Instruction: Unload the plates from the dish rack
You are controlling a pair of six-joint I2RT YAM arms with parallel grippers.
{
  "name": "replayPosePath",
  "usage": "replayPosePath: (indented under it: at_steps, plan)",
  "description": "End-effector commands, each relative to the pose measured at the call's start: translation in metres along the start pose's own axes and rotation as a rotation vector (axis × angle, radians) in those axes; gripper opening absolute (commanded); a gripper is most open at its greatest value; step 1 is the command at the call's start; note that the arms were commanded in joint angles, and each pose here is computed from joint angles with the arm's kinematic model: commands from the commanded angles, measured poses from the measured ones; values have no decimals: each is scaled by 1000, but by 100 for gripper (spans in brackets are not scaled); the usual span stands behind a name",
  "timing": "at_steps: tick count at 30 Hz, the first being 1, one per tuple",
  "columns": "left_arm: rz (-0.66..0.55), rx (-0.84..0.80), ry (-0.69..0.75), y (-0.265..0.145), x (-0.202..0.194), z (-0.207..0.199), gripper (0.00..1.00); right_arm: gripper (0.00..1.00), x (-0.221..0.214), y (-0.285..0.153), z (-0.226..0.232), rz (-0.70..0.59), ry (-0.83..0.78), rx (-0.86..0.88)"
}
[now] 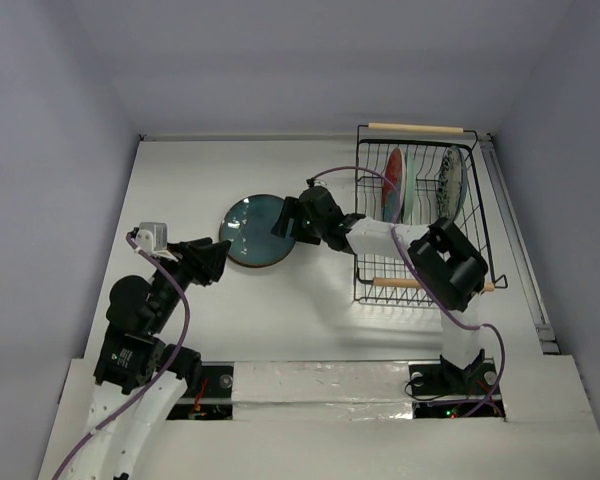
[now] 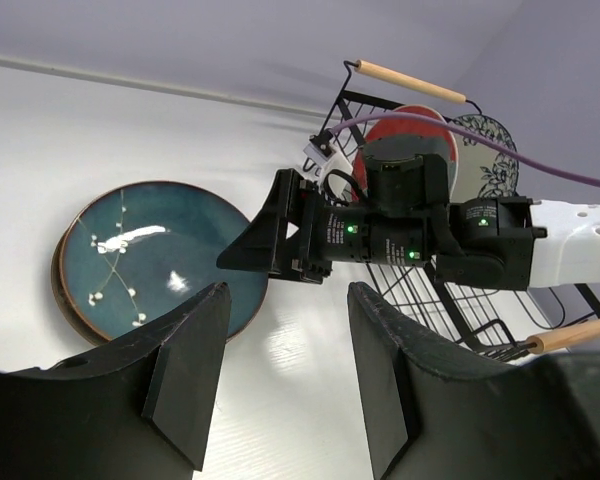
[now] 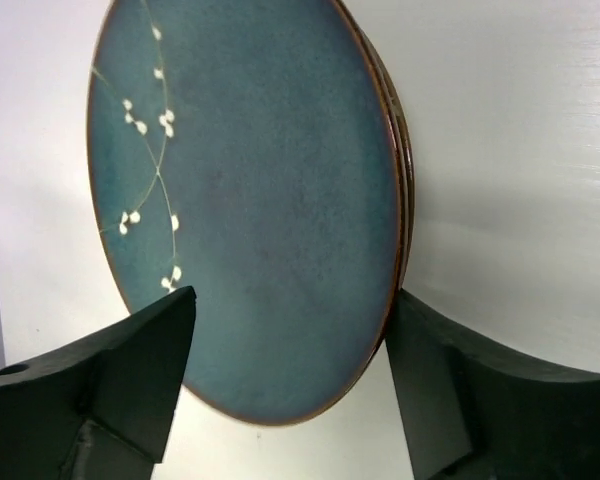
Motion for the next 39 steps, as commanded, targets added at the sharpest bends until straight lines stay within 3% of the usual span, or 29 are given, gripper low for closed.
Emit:
replayPosePath:
  at_steps: [1, 2, 7, 10, 13, 19, 20, 23, 24, 31, 39]
  plan:
    - [-64, -35, 6, -3, 13, -6, 47, 81, 16, -24, 29, -85, -77, 77]
    - [-63, -34, 5, -3, 13, -5, 47, 85, 16, -25, 24, -83, -103, 33]
    - [-64, -31, 6, -3, 13, -5, 47, 91, 7, -29, 27, -89, -198, -60]
    - [-64, -33, 5, -3, 13, -5, 47, 91, 5, -36, 27, -102, -251, -120]
    - [-67, -31, 5, -4, 13, -5, 47, 82, 13, -59, 35, -142, -292, -137]
    - [-77, -37, 6, -5, 14, -6, 47, 48, 42, -127, 55, -253, -351, -107]
    - [-75, -37, 7, -5, 14, -6, 47, 32, 49, -148, 60, -285, -361, -96]
    - [-82, -39, 8, -7, 14, -6, 47, 4, 68, -191, 61, -427, -356, -144]
    - [-84, -39, 9, -7, 15, -6, 47, 0, 79, -200, 52, -499, -337, -206]
    - [-96, -45, 10, -10, 16, -7, 47, 0, 141, -257, -20, -672, -244, -384]
    - [-99, -41, 10, -10, 16, -7, 47, 3, 176, -259, -51, -654, -243, -551]
Point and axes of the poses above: each gripper's point midway between its finger pads, its own y axis out along the fingers, its own z axis along the line the jaws close on, x = y × z, the point moved 10 cm from there along -y, back along the fingers, and after that the axes turned 8 degrees about y, right-handed, at the moved point
